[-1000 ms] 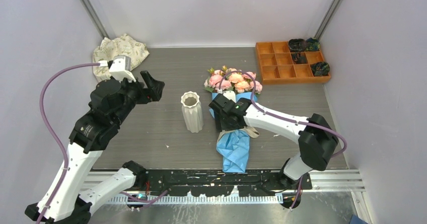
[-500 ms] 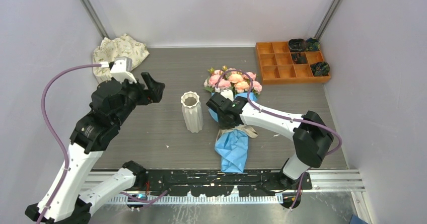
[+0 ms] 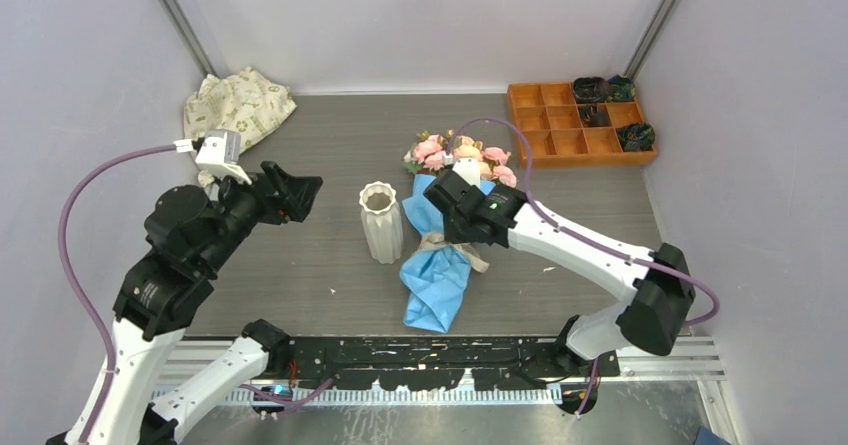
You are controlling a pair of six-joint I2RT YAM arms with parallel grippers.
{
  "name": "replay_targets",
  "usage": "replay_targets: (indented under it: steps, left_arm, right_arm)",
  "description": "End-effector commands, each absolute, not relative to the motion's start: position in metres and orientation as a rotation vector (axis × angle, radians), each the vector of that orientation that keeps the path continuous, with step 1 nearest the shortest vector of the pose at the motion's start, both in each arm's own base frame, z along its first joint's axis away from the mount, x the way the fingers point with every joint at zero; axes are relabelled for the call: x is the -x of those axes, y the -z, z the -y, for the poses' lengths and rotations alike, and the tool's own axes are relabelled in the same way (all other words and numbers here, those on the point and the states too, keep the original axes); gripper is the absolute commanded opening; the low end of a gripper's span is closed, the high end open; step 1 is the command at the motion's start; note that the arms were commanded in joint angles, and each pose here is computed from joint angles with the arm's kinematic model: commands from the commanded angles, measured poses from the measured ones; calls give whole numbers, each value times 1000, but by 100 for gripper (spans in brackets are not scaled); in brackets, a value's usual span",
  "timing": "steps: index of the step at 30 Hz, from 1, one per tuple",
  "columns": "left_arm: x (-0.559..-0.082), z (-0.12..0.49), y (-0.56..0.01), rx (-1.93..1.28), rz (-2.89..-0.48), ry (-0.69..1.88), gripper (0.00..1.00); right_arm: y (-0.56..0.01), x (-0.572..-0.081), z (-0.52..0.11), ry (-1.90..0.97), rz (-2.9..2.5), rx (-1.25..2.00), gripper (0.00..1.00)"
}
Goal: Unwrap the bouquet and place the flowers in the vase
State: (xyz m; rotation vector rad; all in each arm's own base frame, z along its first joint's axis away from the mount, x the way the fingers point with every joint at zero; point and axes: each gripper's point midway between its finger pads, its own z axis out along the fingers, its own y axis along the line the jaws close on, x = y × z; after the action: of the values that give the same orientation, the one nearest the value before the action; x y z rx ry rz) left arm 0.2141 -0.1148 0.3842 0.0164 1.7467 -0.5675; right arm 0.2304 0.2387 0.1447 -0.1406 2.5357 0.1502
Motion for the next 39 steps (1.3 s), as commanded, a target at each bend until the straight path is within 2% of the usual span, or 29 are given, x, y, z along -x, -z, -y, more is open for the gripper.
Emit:
replay_targets:
  steps: [1,7,14,19,27,34,39]
  left_arm:
    - [-196,135,-419,-122,-1624,727,77]
    - [-182,147,-429,-199,-1574,817,77]
    - [-191,191,-393,-317,-1706,975,76]
    - [-205,205,-374,-362,-1755,879,76]
    - [-207,282,-365,-603,-1802,620,76]
    - [-188,330,-333,-742,-1824,485,65]
    - [-172,340,-298,-745,-1883,528,54]
  right_arm:
    - [-198,-243,-230,-179,-2386,66,1]
    - [-202,-244,-217,-113,-2369,50,1]
    - [-190,-247,-191,111,-2404,38,1]
    - [-189,-250,-186,69,-2407,-3,1]
    - [-188,-254,-191,-1,-2411,-20,1]
    - [-190,-253,-172,0,-2392,-90,1]
    - [-189,-252,-157,-6,-2389,-140,1]
